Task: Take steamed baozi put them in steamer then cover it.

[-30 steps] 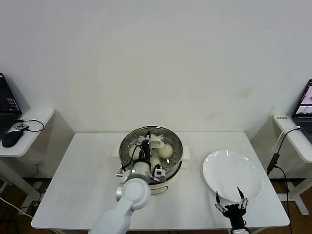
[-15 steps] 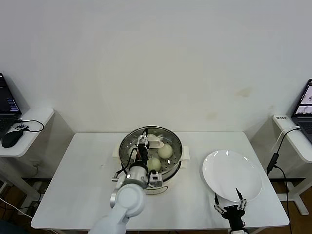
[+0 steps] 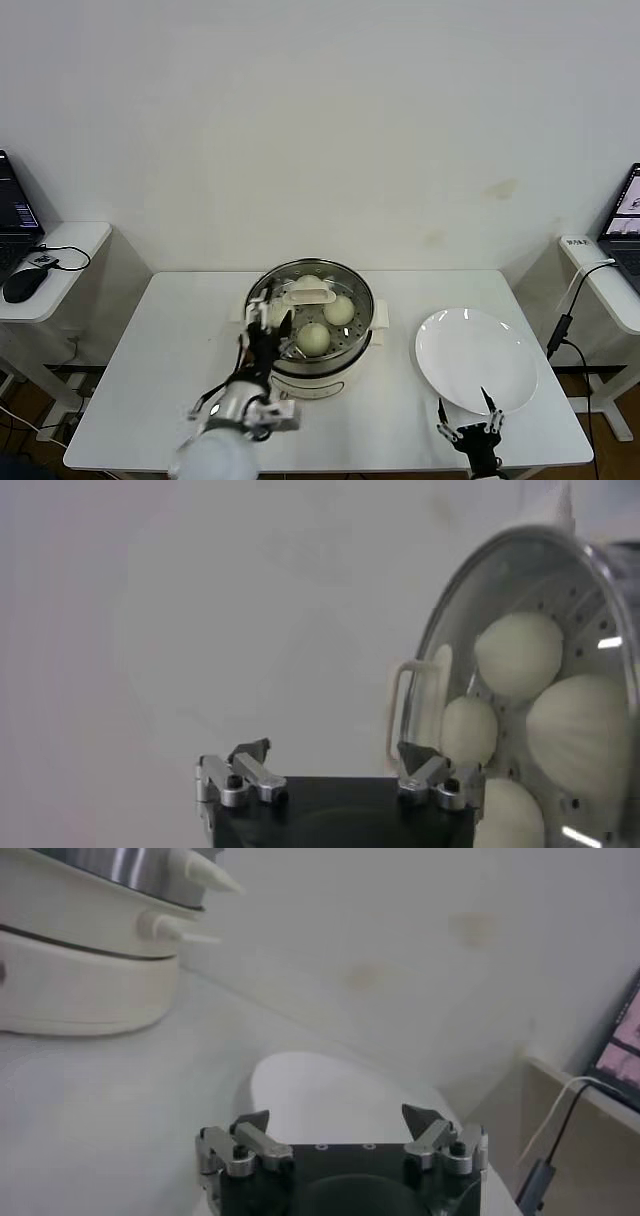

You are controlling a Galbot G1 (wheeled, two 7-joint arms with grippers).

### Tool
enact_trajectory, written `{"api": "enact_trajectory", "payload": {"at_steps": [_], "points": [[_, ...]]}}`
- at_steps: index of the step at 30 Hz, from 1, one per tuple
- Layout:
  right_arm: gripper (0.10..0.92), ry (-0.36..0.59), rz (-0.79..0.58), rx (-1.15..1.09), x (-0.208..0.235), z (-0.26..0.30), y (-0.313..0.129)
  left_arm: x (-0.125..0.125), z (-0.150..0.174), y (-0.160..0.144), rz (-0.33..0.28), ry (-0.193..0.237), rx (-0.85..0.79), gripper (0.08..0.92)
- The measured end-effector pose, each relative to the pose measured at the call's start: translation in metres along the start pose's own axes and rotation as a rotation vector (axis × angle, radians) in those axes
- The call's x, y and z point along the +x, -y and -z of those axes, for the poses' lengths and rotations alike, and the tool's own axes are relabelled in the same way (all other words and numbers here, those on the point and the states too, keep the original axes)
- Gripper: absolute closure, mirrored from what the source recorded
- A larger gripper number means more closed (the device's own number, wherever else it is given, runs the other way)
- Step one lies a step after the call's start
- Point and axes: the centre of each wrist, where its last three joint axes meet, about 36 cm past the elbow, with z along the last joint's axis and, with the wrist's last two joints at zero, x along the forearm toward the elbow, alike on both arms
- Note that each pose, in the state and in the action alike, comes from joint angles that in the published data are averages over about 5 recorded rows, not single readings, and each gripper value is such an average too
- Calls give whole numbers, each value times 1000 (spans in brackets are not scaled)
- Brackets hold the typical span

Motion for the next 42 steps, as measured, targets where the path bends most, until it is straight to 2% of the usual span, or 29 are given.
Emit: {"api": "enact_trajectory", "payload": {"at_steps": [5, 10, 15, 22, 30, 42], "points": [[200, 42, 21, -33, 2, 3, 0, 24, -37, -1, -9, -4, 229, 177], [199, 73, 56, -78, 8, 7, 1, 50, -73, 16, -13, -10, 517, 177], [200, 81, 91, -107, 16, 8, 9, 78, -97, 38, -1, -46, 793, 177], [200, 60, 141, -148, 29, 6, 24, 113, -121, 62, 69, -119, 1066, 177], [200, 49, 177, -204, 38, 13, 29, 143, -134, 80, 90, -186, 1194, 177], [200, 23, 210, -247, 48, 21, 29, 160, -140, 93, 105, -224, 1234, 177]]}}
